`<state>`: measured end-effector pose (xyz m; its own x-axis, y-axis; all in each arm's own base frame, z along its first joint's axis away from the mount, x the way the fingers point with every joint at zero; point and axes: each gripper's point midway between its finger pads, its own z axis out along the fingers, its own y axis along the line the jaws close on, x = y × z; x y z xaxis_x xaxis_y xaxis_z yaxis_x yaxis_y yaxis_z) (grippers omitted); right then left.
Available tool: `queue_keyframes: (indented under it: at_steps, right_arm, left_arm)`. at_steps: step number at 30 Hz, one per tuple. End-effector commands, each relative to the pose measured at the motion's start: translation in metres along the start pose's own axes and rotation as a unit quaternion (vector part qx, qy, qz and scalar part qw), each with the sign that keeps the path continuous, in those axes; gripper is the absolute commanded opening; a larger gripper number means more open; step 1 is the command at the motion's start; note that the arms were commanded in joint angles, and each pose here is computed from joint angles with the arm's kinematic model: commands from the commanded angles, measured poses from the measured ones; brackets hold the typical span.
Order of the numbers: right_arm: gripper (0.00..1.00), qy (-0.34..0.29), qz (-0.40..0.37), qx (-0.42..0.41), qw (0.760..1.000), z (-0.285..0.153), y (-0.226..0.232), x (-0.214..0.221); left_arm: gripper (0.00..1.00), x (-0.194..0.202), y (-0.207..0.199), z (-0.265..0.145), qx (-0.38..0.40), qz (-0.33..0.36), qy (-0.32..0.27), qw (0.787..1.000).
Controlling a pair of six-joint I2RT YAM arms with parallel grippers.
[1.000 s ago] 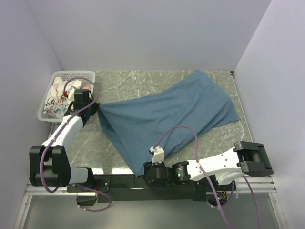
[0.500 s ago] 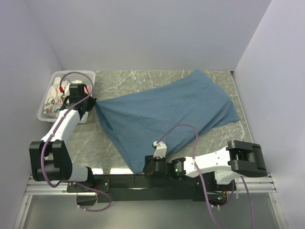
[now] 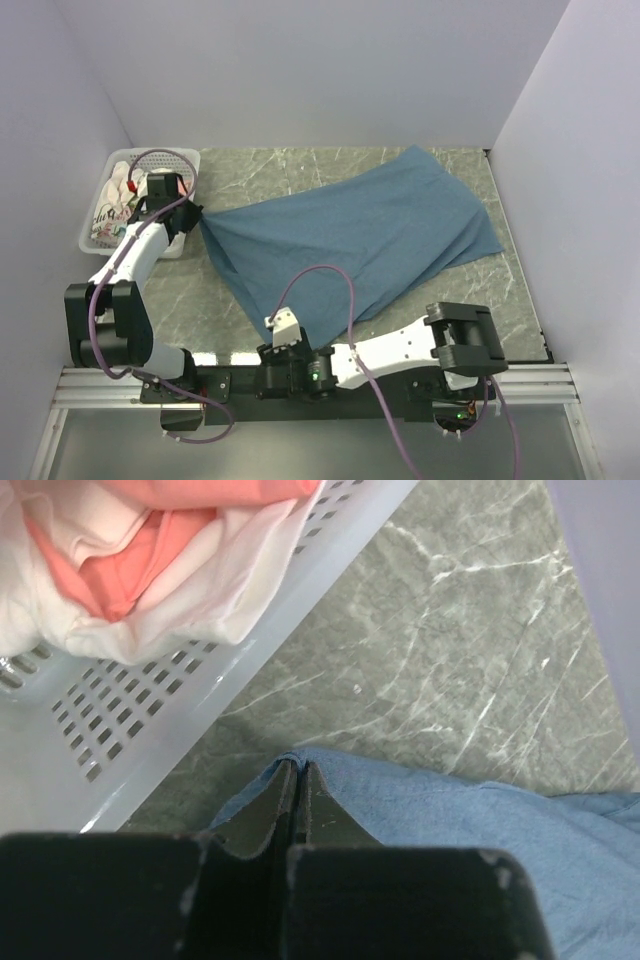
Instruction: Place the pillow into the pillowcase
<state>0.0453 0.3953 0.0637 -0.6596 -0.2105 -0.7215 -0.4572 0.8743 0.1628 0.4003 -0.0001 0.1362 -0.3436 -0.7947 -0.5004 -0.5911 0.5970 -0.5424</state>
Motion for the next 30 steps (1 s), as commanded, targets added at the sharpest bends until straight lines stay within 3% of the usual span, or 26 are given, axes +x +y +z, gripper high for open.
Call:
queue_keyframes:
  at_steps: [1, 5, 7, 8, 9, 12, 14, 17, 19, 21, 24, 30]
  right_arm:
    - [0.66, -0.001, -0.042, 0.065, 0.997, 0.022, -0.034, -0.010]
    - [0.65, 0.021, -0.061, 0.085, 0.994, 0.046, -0.042, -0.004]
    - [0.59, 0.030, -0.062, 0.096, 0.993, 0.054, -0.051, -0.001]
    - [0.52, 0.031, -0.059, 0.105, 0.992, 0.055, -0.058, -0.002]
    - [0.31, 0.031, -0.057, 0.111, 0.992, 0.055, -0.063, -0.002]
    - [0.00, 0.038, -0.053, 0.122, 0.990, 0.038, -0.085, 0.001]
    - [0.00, 0.042, -0.055, 0.117, 0.991, 0.014, -0.092, -0.006]
    - [0.00, 0.045, -0.074, 0.043, 0.995, -0.030, -0.057, -0.024]
    - [0.00, 0.063, -0.087, -0.058, 0.993, -0.059, 0.005, -0.026]
    - [0.00, 0.070, -0.127, -0.101, 0.984, -0.071, 0.042, -0.022]
    - [0.00, 0.090, -0.162, -0.135, 0.973, -0.062, 0.092, -0.010]
    - [0.00, 0.123, -0.145, -0.170, 0.967, -0.019, 0.094, -0.008]
  left_arm:
    - [0.01, -0.026, -0.027, -0.005, 0.031, 0.008, -0.025, 0.999]
    - [0.01, -0.027, -0.032, 0.001, 0.034, 0.008, -0.021, 0.999]
    - [0.01, -0.030, -0.035, 0.002, 0.035, 0.010, -0.022, 0.999]
    - [0.01, -0.030, -0.035, 0.004, 0.033, 0.010, -0.021, 0.999]
    - [0.01, -0.031, -0.036, 0.006, 0.035, 0.015, -0.023, 0.999]
    - [0.01, -0.039, -0.048, 0.013, 0.037, 0.019, -0.022, 0.999]
    - [0.01, -0.049, -0.065, 0.020, 0.049, 0.020, -0.022, 0.998]
    - [0.01, -0.060, -0.089, 0.028, 0.063, 0.025, -0.020, 0.997]
    - [0.01, -0.074, -0.092, 0.032, 0.042, 0.026, -0.027, 0.998]
    - [0.01, -0.091, -0.085, 0.034, 0.027, 0.019, -0.034, 0.999]
    - [0.01, -0.110, -0.071, 0.034, 0.017, 0.002, -0.038, 0.999]
    - [0.01, -0.113, -0.050, 0.031, 0.000, 0.004, -0.043, 0.999]
